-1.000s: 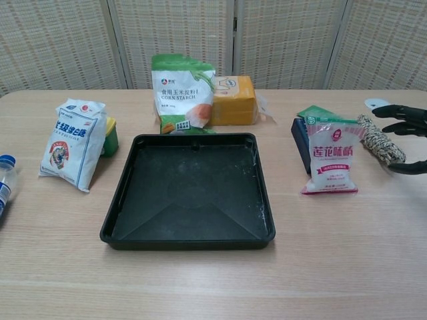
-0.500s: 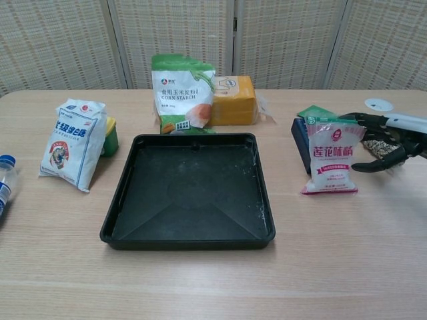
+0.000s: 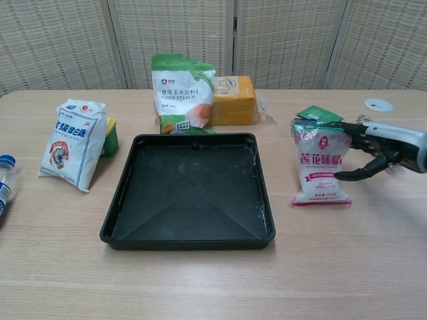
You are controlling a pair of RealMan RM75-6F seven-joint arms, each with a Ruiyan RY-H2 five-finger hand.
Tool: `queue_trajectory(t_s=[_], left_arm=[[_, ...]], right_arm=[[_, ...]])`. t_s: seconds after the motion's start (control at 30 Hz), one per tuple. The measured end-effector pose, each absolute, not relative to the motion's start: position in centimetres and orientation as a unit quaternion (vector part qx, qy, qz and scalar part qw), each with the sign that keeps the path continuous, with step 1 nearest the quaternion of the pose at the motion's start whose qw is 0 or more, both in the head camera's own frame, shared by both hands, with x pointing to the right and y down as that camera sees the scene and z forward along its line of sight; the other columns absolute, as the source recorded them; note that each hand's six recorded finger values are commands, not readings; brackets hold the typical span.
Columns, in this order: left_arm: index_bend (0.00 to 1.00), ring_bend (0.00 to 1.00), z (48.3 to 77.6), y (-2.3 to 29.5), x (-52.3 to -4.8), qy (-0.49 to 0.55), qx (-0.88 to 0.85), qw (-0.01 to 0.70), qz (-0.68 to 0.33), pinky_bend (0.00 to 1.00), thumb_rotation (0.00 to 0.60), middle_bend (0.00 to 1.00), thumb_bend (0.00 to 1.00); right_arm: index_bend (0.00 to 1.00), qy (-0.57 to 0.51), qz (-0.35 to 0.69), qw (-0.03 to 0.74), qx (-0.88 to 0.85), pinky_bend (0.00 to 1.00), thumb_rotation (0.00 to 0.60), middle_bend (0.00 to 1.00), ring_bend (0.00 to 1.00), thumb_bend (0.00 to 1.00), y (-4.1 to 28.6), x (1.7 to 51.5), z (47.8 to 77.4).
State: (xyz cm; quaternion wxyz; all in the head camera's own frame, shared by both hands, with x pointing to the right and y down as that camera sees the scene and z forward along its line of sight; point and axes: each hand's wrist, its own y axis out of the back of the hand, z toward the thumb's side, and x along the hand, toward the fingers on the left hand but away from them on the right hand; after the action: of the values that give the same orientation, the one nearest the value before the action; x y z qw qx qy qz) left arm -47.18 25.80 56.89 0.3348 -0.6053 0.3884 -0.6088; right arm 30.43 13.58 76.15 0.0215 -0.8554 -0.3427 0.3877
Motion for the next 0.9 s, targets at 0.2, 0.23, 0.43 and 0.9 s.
queue_trajectory(t_s=[0.2,0.23,0.43,0.9], left_arm=[[0.0,0.05,56.9,25.9,-47.1,0.388,-0.607,0.334,-0.607,0.0,0.6,0.04,0.32],[0.0,0.05,56.9,25.9,-47.1,0.389,-0.607,0.334,-0.607,0.0,0.6,0.04,0.32],[0.0,0.05,57.0,26.1,-47.3,0.39,-0.608,0.331,-0.607,0.0,0.6,0.04,0.32],[0.0,0.05,56.9,26.7,-48.1,0.397,-0.606,0.327,-0.607,0.0,0.6,0.04,0.32]], right_arm=[[0.25,-0.346,0.365,0.024,-0.864,0.17,0.6,0.28,0.31,0.27,14.5,30.0,75.4],[0.26,-0.347,0.361,0.027,-0.865,0.19,0.6,0.29,0.32,0.27,14.6,29.9,75.2],[0.39,-0.355,0.353,0.036,-0.865,0.42,0.6,0.38,0.44,0.28,15.4,29.4,74.7],[0.57,-0.404,0.359,0.05,-0.84,0.62,0.6,0.51,0.59,0.56,15.7,27.8,73.9]])
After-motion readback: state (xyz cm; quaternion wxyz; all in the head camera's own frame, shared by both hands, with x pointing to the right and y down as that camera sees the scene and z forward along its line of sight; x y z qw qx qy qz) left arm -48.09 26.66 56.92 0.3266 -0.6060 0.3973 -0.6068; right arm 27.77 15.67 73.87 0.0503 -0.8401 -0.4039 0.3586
